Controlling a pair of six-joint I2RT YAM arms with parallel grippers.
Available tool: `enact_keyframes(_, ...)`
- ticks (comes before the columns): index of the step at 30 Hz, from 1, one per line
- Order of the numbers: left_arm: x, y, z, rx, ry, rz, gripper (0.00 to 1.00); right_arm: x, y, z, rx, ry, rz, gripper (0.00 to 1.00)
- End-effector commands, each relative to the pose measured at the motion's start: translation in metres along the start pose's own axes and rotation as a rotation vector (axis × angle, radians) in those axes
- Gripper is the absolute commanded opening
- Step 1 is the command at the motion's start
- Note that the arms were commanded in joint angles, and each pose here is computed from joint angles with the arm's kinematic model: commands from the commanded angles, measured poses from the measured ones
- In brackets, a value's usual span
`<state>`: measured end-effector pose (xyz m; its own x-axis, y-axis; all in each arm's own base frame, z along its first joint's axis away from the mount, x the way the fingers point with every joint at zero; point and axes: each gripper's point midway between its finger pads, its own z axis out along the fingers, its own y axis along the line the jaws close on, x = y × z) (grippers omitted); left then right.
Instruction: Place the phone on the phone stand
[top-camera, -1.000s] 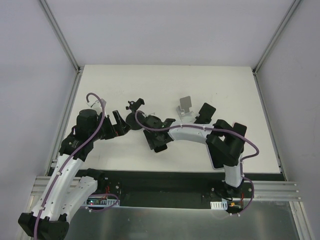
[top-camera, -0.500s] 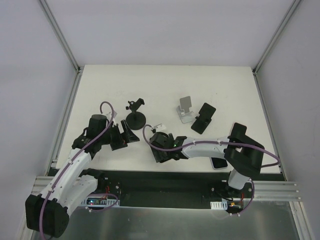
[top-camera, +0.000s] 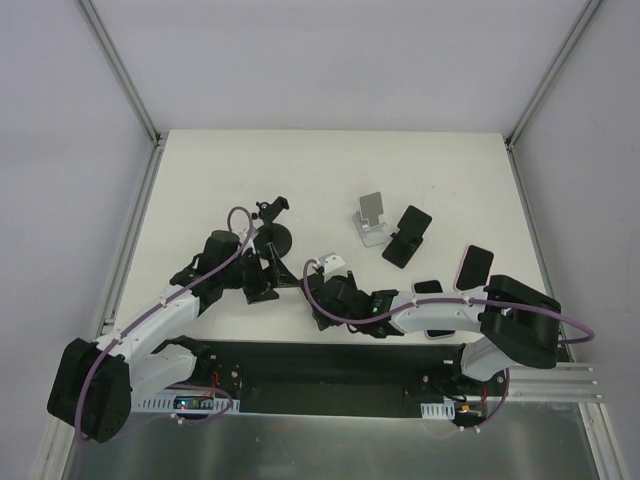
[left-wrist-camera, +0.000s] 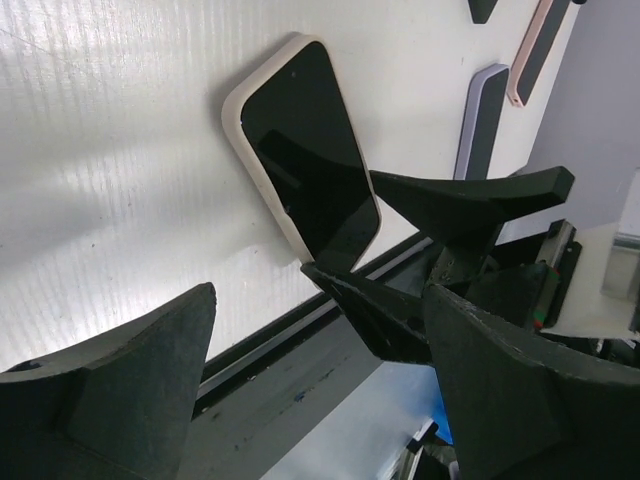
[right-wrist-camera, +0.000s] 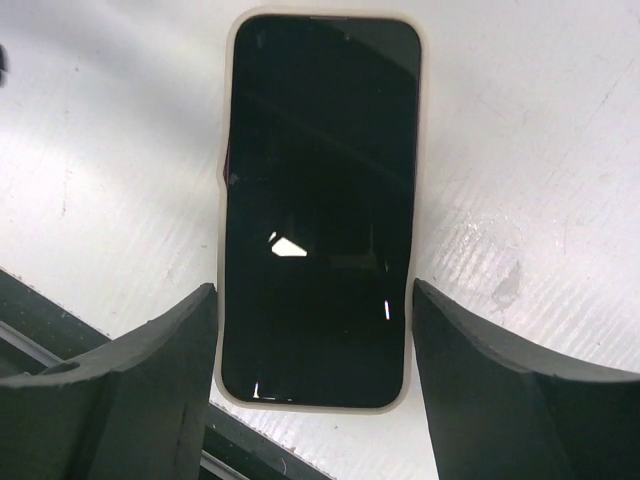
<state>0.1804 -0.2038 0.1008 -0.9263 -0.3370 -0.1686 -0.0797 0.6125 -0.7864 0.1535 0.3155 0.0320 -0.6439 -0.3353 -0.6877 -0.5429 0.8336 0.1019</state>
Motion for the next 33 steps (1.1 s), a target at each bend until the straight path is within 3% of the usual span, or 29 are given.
enact_keyframes(1, -0.007, -0.004, 0.012, 0.011, -0.028, -0.023, 0.82, -0.042, 0.017, -0.01, -0.065, -0.152, 0.046, 0.01)
enact_keyframes(22, 0.002, -0.01, 0.034, 0.063, 0.027, -0.105, 0.76, -0.049, 0.015, -0.025, -0.104, -0.218, 0.069, 0.01)
enact_keyframes(23, 0.004, -0.004, 0.034, 0.048, 0.013, -0.118, 0.77, -0.054, 0.016, -0.026, -0.096, -0.217, 0.075, 0.05)
enact_keyframes(24, 0.003, -0.001, 0.032, 0.039, -0.011, -0.147, 0.77, -0.047, 0.011, -0.025, -0.066, -0.178, 0.055, 0.25)
enact_keyframes(26, -0.003, 0.012, 0.023, 0.003, -0.117, -0.165, 0.8, -0.053, 0.015, -0.025, -0.043, -0.152, 0.047, 0.51)
enact_keyframes(27, -0.005, 0.015, 0.018, -0.008, -0.151, -0.171, 0.8, -0.043, 0.006, -0.027, 0.008, -0.088, 0.024, 0.69)
enact_keyframes(29, -0.019, 0.016, 0.001, -0.013, -0.284, -0.157, 0.84, -0.043, 0.003, -0.027, 0.042, -0.059, 0.03, 0.86)
enact_keyframes(30, -0.015, 0.029, -0.005, -0.069, -0.296, -0.157, 0.87, -0.045, 0.008, -0.03, 0.027, -0.028, 0.028, 0.99)
enact_keyframes(33, -0.022, 0.032, -0.03, -0.108, -0.397, -0.123, 0.91, -0.045, 0.009, -0.03, 0.071, 0.067, -0.003, 0.96)
